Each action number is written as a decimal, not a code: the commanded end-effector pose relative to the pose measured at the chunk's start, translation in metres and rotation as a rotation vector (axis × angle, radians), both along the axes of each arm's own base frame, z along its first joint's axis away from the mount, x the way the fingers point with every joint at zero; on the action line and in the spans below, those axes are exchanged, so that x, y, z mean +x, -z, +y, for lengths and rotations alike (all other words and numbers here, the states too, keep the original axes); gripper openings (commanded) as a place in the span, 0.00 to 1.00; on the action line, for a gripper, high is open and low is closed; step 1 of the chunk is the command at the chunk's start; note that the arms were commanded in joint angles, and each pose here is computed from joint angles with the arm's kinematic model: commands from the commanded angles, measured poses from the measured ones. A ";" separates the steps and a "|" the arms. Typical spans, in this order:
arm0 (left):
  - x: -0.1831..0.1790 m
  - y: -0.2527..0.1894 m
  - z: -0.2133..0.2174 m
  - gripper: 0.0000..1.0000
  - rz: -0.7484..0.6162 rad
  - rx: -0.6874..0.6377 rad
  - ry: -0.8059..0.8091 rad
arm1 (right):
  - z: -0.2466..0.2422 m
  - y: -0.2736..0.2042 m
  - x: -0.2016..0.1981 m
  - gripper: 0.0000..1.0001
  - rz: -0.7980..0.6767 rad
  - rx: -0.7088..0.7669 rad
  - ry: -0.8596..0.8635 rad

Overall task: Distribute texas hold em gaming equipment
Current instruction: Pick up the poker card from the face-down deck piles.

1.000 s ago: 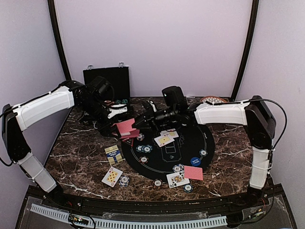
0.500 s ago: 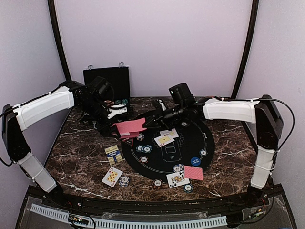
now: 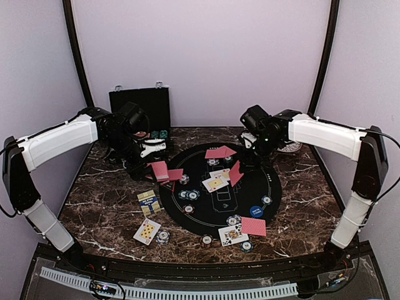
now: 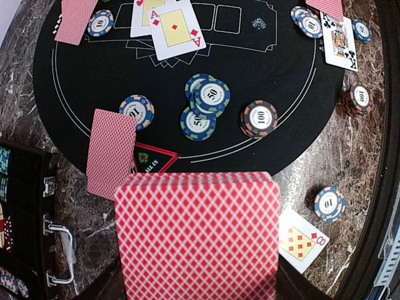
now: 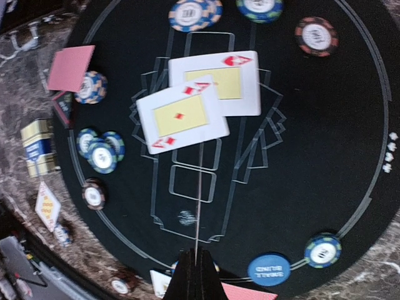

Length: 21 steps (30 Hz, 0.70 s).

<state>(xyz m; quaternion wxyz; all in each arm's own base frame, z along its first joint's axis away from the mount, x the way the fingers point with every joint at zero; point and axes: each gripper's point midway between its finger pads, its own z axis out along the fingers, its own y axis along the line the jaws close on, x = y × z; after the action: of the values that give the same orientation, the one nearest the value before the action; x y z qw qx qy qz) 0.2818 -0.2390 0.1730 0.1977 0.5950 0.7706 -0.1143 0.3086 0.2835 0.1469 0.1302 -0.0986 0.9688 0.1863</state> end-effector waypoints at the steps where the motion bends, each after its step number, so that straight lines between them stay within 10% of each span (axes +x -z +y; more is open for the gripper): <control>1: -0.003 -0.007 0.001 0.00 -0.018 -0.014 0.013 | -0.051 -0.015 0.013 0.00 -0.129 -0.268 0.051; 21: -0.003 -0.010 0.002 0.00 -0.017 -0.009 0.019 | -0.029 0.034 0.021 0.00 -0.212 -0.764 -0.059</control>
<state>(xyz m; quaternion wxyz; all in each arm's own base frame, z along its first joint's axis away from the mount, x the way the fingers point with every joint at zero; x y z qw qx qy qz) 0.2815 -0.2383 0.1726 0.1968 0.5990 0.7680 -0.1122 0.3264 0.2481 0.1066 0.1671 -0.1752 0.9554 -0.1693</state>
